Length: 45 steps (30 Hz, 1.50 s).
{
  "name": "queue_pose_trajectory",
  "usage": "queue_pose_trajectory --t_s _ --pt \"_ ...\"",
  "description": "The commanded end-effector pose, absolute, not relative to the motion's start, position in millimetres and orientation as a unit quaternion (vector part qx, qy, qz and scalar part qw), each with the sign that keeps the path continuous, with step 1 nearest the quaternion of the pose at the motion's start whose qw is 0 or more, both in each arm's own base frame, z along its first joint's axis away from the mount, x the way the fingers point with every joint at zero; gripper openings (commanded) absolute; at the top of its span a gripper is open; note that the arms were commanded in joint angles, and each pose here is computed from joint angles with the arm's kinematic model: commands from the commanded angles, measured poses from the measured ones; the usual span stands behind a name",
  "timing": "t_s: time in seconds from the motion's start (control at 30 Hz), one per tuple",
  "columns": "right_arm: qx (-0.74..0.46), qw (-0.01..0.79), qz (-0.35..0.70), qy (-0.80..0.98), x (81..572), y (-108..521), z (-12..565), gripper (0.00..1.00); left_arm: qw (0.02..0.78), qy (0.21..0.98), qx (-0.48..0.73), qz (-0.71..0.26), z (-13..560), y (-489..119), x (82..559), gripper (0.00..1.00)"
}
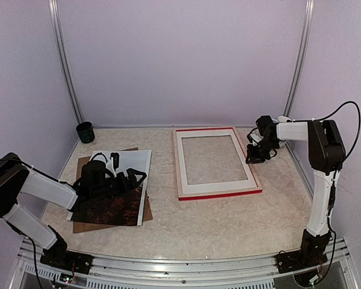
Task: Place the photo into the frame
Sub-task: Move the frame body to the center of the board.
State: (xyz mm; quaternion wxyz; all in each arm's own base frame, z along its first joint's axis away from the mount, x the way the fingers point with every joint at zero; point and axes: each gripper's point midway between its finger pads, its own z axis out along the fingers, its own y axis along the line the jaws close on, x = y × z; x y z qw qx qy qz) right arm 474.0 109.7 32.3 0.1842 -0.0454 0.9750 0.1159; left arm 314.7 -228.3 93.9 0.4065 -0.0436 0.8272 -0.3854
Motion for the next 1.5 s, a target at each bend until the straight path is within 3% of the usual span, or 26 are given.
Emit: queue_pose_trajectory --t_s 0.0,0.6,0.73,0.93,1.23,1.47 --pt "-0.043 0.196 0.131 0.971 474.0 118.5 35.1 0.21 0.413 0.825 -0.042 -0.382 101.3 -234.6 321.9 0.99" --pt "-0.068 0.184 0.115 0.974 447.0 154.8 23.8 0.25 0.406 0.83 -0.051 -0.381 99.4 -247.6 330.5 0.99" --pt "-0.067 0.199 0.108 0.972 446.6 152.6 39.4 0.37 0.414 0.832 -0.055 -0.365 99.3 -239.9 332.2 0.99" --pt "-0.081 0.248 0.115 0.959 446.0 170.1 92.8 0.65 0.441 0.826 -0.071 -0.343 110.6 -219.5 340.5 0.99" --pt "-0.149 0.294 0.166 0.929 424.9 256.4 148.9 0.98 0.459 0.825 -0.097 -0.315 118.1 -199.7 344.8 0.99" --pt "-0.159 0.31 0.177 0.92 421.0 282.9 150.7 0.99 0.463 0.831 -0.128 -0.282 123.6 -186.8 350.3 0.99"
